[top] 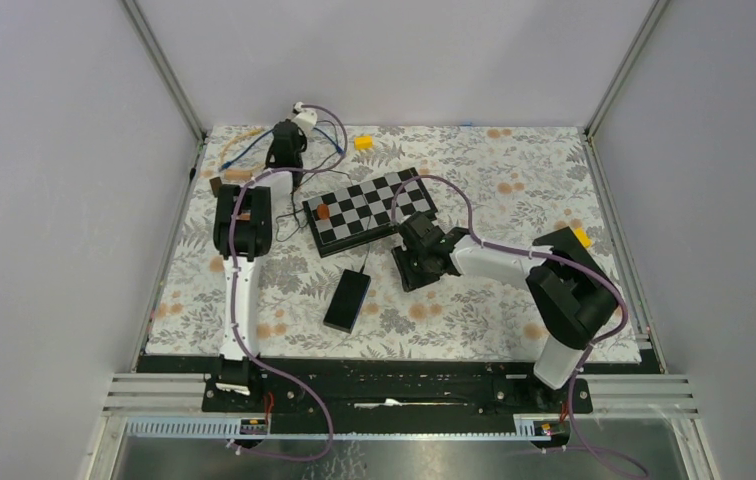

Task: Insert the plug into the switch port
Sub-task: Pick up the connector from the corner of the board.

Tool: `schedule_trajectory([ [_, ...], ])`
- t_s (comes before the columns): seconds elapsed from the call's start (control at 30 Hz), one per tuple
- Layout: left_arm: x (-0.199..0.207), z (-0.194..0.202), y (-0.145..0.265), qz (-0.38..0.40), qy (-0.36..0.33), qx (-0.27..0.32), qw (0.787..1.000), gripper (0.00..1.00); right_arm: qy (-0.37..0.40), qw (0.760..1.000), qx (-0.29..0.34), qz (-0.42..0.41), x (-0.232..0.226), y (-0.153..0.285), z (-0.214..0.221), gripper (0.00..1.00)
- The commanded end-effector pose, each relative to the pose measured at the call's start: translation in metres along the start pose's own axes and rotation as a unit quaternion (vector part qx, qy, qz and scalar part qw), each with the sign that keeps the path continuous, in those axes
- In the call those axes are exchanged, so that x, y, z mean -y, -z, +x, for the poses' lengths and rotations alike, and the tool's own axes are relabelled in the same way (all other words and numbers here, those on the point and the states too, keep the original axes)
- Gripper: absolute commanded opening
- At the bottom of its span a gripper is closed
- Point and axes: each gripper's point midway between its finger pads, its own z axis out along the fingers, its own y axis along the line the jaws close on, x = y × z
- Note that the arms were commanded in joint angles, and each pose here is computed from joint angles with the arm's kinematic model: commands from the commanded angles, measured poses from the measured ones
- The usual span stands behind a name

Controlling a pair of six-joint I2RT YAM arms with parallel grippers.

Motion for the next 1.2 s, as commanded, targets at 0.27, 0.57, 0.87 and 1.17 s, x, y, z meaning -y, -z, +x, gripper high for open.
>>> schedule_trajectory([
  [0.27,-0.041,-0.119,0.135,-0.044,0.070,0.028,0.996,0.00,-0.005,0.993,0.113,-0.023,-0.004,0.069,-0.024,0.42],
  [0.57,-0.004,-0.173,0.225,0.010,0.092,0.006,0.996,0.00,-0.012,0.983,0.181,-0.030,-0.001,0.106,-0.031,0.43],
  [0.87,-0.025,-0.234,0.289,0.032,0.121,0.034,0.992,0.00,-0.036,0.973,0.229,-0.004,0.012,0.125,-0.038,0.46],
  [1.17,-0.011,-0.318,0.357,0.038,0.120,0.107,0.986,0.00,-0.060,0.944,0.319,0.063,0.034,0.197,-0.071,0.48],
])
